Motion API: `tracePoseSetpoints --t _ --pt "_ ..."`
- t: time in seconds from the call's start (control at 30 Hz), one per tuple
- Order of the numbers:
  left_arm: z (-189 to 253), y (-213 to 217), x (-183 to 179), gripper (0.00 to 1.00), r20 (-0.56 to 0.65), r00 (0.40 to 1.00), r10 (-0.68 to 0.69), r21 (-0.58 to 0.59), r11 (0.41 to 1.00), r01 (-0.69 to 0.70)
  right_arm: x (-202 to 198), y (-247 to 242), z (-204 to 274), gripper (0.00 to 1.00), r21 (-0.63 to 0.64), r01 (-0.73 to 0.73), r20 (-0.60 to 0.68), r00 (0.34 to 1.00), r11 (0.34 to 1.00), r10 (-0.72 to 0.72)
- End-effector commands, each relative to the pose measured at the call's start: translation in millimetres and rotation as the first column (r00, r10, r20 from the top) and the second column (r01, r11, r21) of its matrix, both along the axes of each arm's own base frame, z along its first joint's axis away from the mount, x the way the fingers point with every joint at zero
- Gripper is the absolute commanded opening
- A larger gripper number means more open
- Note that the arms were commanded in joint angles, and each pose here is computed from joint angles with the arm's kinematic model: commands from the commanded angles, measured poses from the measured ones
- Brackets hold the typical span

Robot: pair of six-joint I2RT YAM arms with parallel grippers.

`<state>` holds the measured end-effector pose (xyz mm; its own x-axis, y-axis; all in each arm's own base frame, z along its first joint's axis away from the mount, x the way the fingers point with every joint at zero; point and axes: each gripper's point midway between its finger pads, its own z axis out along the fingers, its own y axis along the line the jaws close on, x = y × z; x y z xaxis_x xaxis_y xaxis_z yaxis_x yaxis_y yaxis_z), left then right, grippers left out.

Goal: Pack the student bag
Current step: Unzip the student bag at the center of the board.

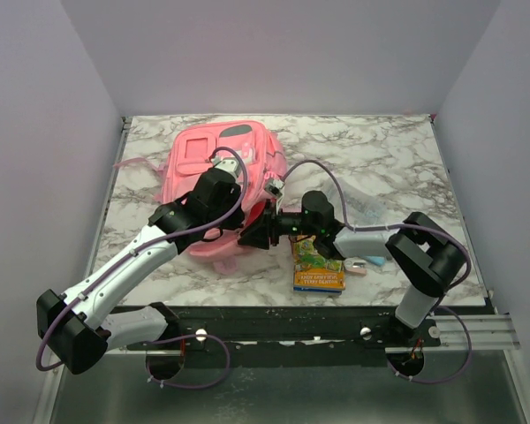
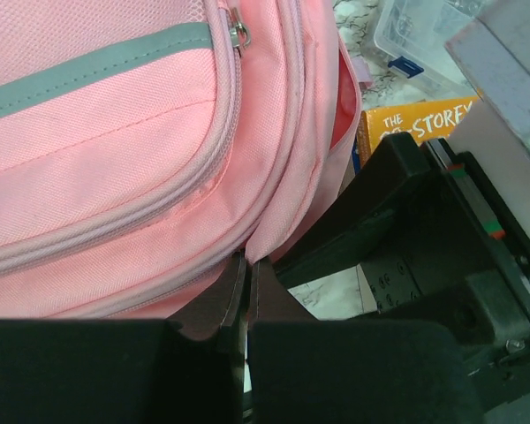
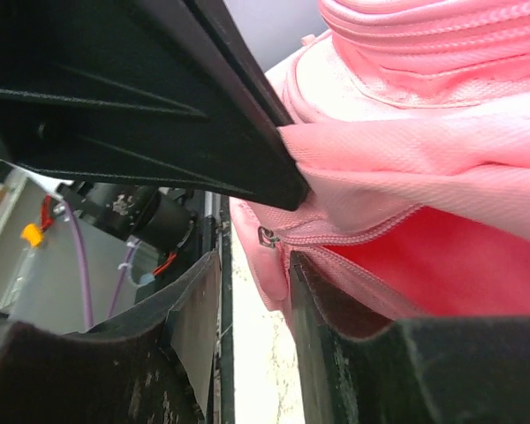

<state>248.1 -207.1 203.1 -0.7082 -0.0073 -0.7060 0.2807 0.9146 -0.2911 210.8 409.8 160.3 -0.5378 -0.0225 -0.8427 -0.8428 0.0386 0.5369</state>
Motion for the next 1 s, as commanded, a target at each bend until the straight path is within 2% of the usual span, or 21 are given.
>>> tracePoseSetpoints --t 0.0,0.1,0.2,0.37,0.53,0.63,0.67,0.73,0.77,0.87,0.97 --pt "54 -20 11 0.0 0.103 0.995 0.004 -0.169 0.986 0.013 23 -2 -11 0.43 -0.067 0.243 0.113 0.965 0.968 -0.235" --pt "55 -21 10 0.0 0.1 0.995 0.006 -0.176 0.984 0.012 29 -3 -13 0.42 -0.09 0.356 0.197 0.922 0.93 -0.333" --pt "58 -23 11 0.0 0.095 0.995 0.01 -0.189 0.982 0.008 36 -4 -12 0.35 -0.109 0.471 0.271 0.861 0.875 -0.43" --pt "61 -25 12 0.0 0.094 0.996 0.007 -0.196 0.98 0.011 39 -9 -18 0.34 -0.128 0.595 0.376 0.769 0.793 -0.516" --pt "63 -24 11 0.0 0.093 0.995 0.022 -0.209 0.978 -0.002 42 -9 -28 0.28 -0.164 0.666 0.437 0.71 0.728 -0.552" --pt "64 -21 12 0.0 0.101 0.994 0.039 -0.205 0.979 -0.017 41 -12 -27 0.21 -0.161 0.709 0.481 0.664 0.687 -0.573" --pt "63 -19 13 0.0 0.104 0.993 0.048 -0.201 0.979 -0.026 42 -14 -26 0.15 -0.157 0.716 0.489 0.655 0.68 -0.577" --pt "62 -15 14 0.0 0.114 0.992 0.06 -0.191 0.981 -0.037 39 -14 -25 0.02 -0.149 0.708 0.492 0.659 0.691 -0.569" --pt "61 -11 14 0.0 0.122 0.99 0.068 -0.179 0.983 -0.046 37 -13 -25 0.01 -0.153 0.693 0.495 0.671 0.705 -0.552" --pt "54 1 14 0.0 0.133 0.987 0.093 -0.127 0.989 -0.076 19 0 -25 0.01 -0.188 0.585 0.507 0.746 0.789 -0.432" --pt "50 22 11 0.0 0.14 0.976 0.166 -0.078 0.985 -0.156 -10 20 -27 0.01 -0.218 0.38 0.488 0.84 0.899 -0.236"
